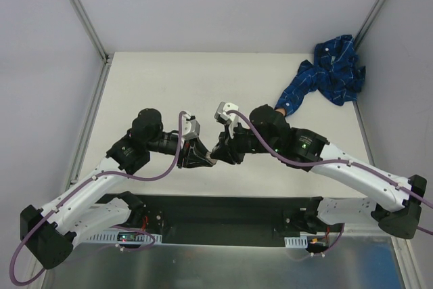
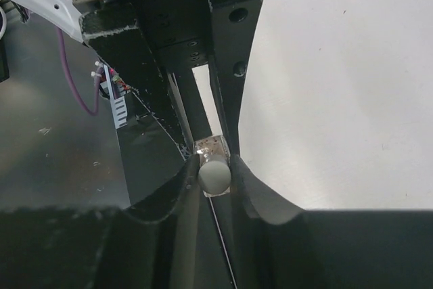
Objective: Paint the nails
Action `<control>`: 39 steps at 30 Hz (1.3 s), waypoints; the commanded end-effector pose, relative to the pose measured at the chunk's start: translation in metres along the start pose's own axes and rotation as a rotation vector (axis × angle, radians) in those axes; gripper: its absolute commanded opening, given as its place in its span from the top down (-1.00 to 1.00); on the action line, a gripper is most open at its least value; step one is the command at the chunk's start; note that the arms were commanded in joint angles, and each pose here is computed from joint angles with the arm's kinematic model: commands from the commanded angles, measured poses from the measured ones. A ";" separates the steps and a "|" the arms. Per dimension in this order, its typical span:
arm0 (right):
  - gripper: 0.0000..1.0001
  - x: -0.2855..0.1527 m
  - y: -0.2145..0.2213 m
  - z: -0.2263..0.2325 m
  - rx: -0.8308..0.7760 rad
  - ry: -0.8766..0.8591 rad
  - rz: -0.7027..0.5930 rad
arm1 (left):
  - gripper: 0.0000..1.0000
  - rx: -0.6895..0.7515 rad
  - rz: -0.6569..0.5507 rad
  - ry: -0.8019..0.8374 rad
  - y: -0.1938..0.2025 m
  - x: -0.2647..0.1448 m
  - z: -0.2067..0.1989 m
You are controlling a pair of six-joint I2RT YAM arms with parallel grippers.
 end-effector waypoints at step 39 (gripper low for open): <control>0.10 -0.018 -0.037 0.016 0.025 0.032 -0.083 | 1.00 0.109 -0.094 0.023 -0.030 -0.002 -0.005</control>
Point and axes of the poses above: each gripper's point midway between its finger pads, its own x axis out along the fingers, its own z axis along the line the jaws close on, y = z × x, the point moved 5 cm from there along -x, back along the fingers, and after that the axes turned 9 degrees about x, right-handed, at the moved point
